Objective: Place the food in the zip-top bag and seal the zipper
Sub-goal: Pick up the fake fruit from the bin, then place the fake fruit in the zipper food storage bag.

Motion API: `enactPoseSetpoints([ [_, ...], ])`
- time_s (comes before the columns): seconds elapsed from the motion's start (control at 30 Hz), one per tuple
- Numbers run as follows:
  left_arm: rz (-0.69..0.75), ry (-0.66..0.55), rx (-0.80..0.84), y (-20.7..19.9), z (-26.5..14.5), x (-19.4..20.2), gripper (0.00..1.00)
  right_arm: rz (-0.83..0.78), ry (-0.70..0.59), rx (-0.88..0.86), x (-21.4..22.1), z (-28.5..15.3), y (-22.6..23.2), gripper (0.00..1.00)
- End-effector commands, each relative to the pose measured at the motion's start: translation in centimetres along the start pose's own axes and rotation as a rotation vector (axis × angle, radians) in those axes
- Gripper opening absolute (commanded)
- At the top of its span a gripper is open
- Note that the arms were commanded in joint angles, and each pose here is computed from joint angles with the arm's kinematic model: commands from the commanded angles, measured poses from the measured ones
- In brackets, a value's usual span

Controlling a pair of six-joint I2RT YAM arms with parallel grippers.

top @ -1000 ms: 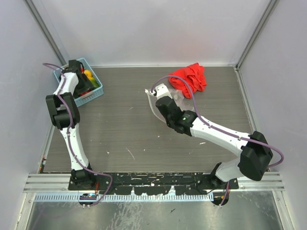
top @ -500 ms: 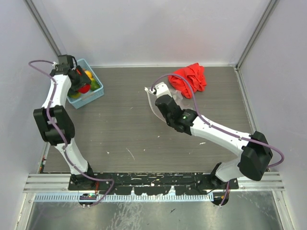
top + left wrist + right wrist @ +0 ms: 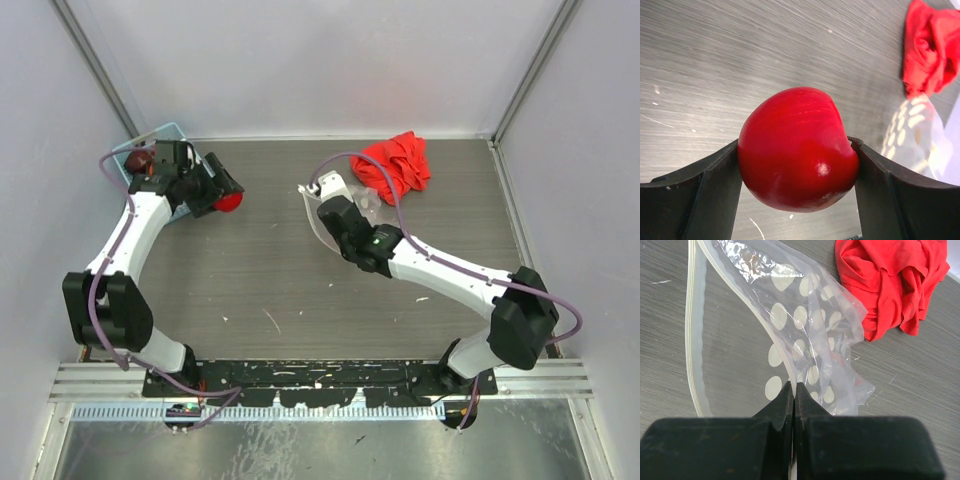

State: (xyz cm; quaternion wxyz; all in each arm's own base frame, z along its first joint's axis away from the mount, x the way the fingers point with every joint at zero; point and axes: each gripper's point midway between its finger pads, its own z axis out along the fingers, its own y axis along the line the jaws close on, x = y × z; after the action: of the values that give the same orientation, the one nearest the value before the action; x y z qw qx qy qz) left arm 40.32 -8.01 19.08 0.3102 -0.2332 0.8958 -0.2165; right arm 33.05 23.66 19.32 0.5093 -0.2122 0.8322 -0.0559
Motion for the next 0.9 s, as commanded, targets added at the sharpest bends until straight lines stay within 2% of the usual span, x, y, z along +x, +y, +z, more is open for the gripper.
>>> enactPoseSetpoints([
  [0.0,0.038,-0.066,0.199,-4.9,-3.2,0.1,0.49,0.072,-0.054,0.021,-2.5,0.0,-0.3,0.00],
  [0.4,0.086,0.026,0.476,-11.4,-5.9,7.0,0.46,0.128,-0.092,0.029,-3.4,0.7,0.3,0.00],
  [0.87,0.070,0.059,0.685,-16.3,-6.7,11.0,0.40,0.177,-0.095,-0.055,-4.3,0.7,2.1,0.00],
])
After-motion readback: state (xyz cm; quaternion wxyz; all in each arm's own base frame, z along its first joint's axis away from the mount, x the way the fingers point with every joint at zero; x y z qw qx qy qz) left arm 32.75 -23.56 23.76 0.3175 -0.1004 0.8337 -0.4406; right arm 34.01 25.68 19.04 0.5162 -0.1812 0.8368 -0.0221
